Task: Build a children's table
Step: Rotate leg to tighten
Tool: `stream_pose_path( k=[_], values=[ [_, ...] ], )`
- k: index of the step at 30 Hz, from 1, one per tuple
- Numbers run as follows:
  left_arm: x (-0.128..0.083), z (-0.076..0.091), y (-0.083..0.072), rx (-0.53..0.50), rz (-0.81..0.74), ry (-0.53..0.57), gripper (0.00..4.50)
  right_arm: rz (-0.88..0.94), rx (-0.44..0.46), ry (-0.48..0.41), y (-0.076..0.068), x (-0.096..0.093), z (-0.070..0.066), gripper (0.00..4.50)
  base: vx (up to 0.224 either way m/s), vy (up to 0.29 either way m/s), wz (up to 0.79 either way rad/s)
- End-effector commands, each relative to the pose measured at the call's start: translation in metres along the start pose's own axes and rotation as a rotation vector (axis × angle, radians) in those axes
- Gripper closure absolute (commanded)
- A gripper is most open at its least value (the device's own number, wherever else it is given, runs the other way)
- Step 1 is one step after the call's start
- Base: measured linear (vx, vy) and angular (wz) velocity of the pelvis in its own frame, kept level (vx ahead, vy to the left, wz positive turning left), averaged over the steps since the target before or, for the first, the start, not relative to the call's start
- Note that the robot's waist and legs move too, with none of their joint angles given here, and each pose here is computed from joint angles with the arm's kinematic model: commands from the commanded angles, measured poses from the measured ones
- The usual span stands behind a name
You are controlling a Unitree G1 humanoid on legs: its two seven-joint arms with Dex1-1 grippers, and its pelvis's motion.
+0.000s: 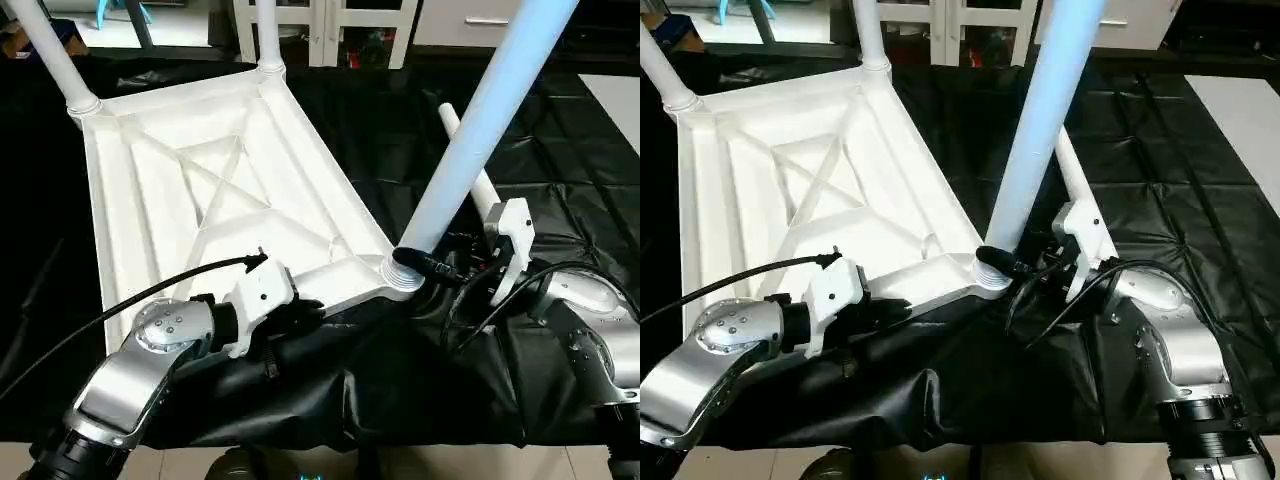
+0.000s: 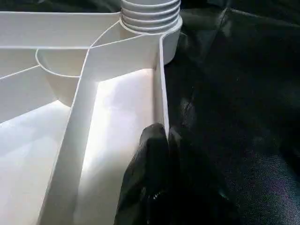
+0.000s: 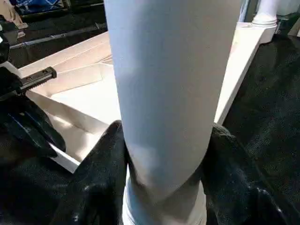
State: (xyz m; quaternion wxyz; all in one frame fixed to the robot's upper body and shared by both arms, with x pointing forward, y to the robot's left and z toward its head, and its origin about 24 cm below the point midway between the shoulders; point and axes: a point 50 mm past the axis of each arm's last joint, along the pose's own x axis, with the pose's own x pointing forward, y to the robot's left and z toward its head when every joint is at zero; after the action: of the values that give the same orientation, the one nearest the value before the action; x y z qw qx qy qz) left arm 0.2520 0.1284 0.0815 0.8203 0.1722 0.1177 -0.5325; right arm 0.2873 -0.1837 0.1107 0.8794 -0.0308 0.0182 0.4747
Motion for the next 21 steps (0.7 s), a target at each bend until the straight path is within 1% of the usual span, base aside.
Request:
stream_pose_path(
  k=[1,3,4,5,6,7,8,9,10,11,12,13,14,15,16,17,18,19,20,21],
  values=[
    [0.002,-0.016,-0.009,-0.061,-0.049,0.046,4.50,-0.066,0.014,0.007,-0.005,-0.004,0.000,2.60,0.000,0.000,0.00],
    [0.003,-0.016,-0.009,-0.059,-0.047,0.051,4.50,-0.087,0.021,0.011,-0.006,-0.002,-0.001,2.62,0.000,0.000,0.00],
    [0.012,-0.015,-0.011,-0.070,-0.022,0.069,4.50,-0.228,0.043,0.056,-0.010,0.007,-0.013,2.62,0.000,0.000,0.00],
    [0.017,-0.014,-0.011,-0.076,-0.013,0.072,4.50,-0.286,0.055,0.072,-0.011,0.012,-0.017,2.62,0.000,0.000,0.00],
    [0.025,-0.012,-0.013,-0.093,0.008,0.074,4.50,-0.384,0.096,0.075,-0.014,0.019,-0.024,2.62,0.000,0.000,0.00],
    [0.032,-0.010,-0.014,-0.105,0.022,0.074,4.50,-0.444,0.132,0.075,-0.014,0.024,-0.029,2.62,-0.054,0.007,-0.10],
    [0.043,-0.007,-0.015,-0.126,0.045,0.078,4.50,-0.546,0.175,0.089,-0.015,0.031,-0.036,2.63,-0.054,0.007,-0.10],
    [0.043,-0.007,-0.015,-0.126,0.045,0.078,4.50,-0.546,0.175,0.089,-0.015,0.031,-0.036,2.63,-0.050,0.010,-0.06],
    [0.059,-0.002,-0.016,-0.153,0.095,0.077,4.50,-0.622,0.229,0.095,-0.011,0.043,-0.046,2.63,0.000,0.000,0.00],
    [0.073,0.005,-0.017,-0.175,0.130,0.070,4.50,-0.675,0.266,0.095,-0.007,0.054,-0.052,2.63,0.000,0.000,0.00],
    [0.094,0.019,-0.022,-0.202,0.146,0.040,4.50,-0.706,0.335,0.091,0.002,0.074,-0.060,2.63,-0.050,0.015,0.02],
    [0.099,0.024,-0.025,-0.201,0.133,0.024,4.50,-0.704,0.350,0.087,0.005,0.080,-0.061,2.63,0.000,0.000,0.00],
    [0.102,0.029,-0.028,-0.183,0.102,0.004,4.50,-0.683,0.335,0.076,0.007,0.086,-0.058,2.63,0.000,0.000,0.00],
    [0.102,0.032,-0.032,-0.160,0.067,-0.015,4.50,-0.659,0.302,0.060,0.008,0.091,-0.054,2.63,0.000,0.000,0.00],
    [0.099,0.031,-0.032,-0.143,0.048,-0.022,4.50,-0.634,0.267,0.041,0.008,0.093,-0.049,2.63,0.000,0.000,0.00],
    [0.099,0.031,-0.032,-0.143,0.048,-0.022,4.50,-0.634,0.267,0.041,0.008,0.093,-0.049,2.63,0.000,0.000,0.00],
    [0.094,0.029,-0.030,-0.125,0.042,-0.021,4.50,-0.600,0.245,0.014,0.006,0.091,-0.043,2.63,0.000,0.000,0.00],
    [0.077,0.020,-0.026,-0.086,0.013,-0.024,4.50,-0.500,0.153,-0.033,0.003,0.081,-0.029,2.63,0.000,0.000,0.00],
    [0.070,0.016,-0.025,-0.071,-0.001,-0.025,4.50,-0.469,0.107,-0.052,0.001,0.075,-0.022,2.28,0.000,0.000,0.00],
    [0.060,0.012,-0.024,-0.056,-0.020,-0.028,4.50,-0.426,0.082,-0.074,-0.002,0.066,-0.015,1.93,0.000,0.000,0.00]
  ],
)
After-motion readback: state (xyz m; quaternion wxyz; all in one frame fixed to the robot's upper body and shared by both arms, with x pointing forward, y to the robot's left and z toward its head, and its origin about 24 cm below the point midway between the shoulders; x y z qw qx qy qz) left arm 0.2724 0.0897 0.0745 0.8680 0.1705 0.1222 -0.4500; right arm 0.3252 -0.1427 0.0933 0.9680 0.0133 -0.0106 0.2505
